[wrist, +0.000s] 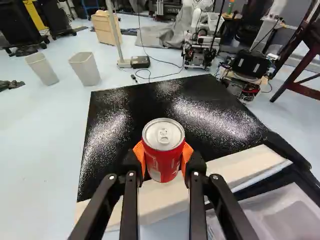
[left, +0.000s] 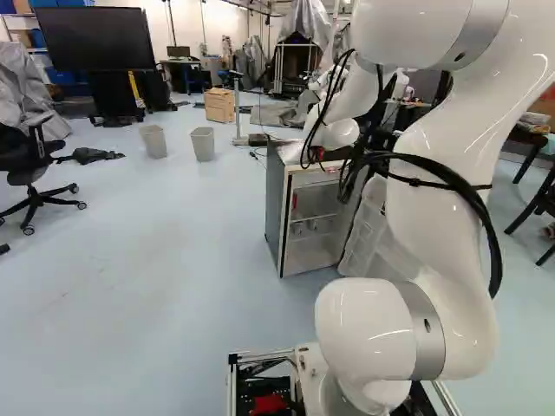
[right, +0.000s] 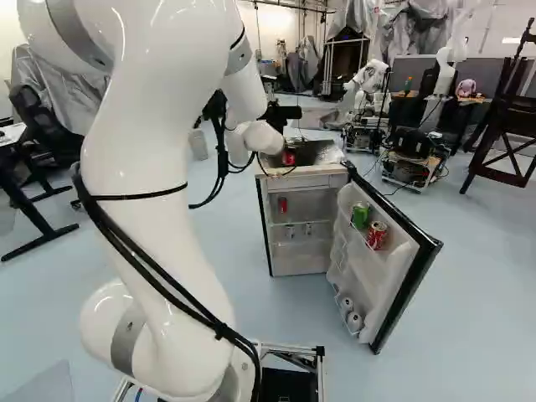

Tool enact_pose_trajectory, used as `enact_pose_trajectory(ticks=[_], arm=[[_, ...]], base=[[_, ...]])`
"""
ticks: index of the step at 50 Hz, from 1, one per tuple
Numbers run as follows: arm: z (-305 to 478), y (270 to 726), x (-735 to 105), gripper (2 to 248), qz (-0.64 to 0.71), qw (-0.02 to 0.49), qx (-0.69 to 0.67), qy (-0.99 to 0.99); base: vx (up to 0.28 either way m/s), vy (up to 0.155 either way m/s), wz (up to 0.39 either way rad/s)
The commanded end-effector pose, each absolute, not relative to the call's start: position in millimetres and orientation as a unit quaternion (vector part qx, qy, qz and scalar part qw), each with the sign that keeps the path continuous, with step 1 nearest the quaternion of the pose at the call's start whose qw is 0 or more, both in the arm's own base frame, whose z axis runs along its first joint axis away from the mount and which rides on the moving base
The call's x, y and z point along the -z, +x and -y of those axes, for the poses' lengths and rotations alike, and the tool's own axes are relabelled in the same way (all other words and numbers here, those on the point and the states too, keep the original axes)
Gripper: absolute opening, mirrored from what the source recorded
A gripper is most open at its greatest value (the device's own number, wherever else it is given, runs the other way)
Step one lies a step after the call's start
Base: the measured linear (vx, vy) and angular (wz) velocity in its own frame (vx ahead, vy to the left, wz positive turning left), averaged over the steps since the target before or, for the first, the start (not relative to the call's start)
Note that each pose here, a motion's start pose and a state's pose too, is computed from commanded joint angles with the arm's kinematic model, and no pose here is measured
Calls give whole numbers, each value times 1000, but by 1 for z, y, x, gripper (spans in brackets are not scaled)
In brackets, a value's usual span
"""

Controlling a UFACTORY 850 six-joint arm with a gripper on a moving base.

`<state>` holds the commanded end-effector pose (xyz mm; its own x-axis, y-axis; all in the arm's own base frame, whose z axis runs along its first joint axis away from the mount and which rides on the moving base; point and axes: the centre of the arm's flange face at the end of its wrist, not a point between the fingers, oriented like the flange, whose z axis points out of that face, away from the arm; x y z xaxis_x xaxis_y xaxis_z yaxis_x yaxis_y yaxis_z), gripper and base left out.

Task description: Grab a drink from the fridge

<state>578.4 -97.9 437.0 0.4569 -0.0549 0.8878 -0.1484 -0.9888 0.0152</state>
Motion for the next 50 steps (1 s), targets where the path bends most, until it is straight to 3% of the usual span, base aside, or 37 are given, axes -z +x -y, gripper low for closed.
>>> enact_pose_trajectory(ticks=[50], arm=[[98,588,-423,94,59,44,-511,857]], base=[[0,0,0]])
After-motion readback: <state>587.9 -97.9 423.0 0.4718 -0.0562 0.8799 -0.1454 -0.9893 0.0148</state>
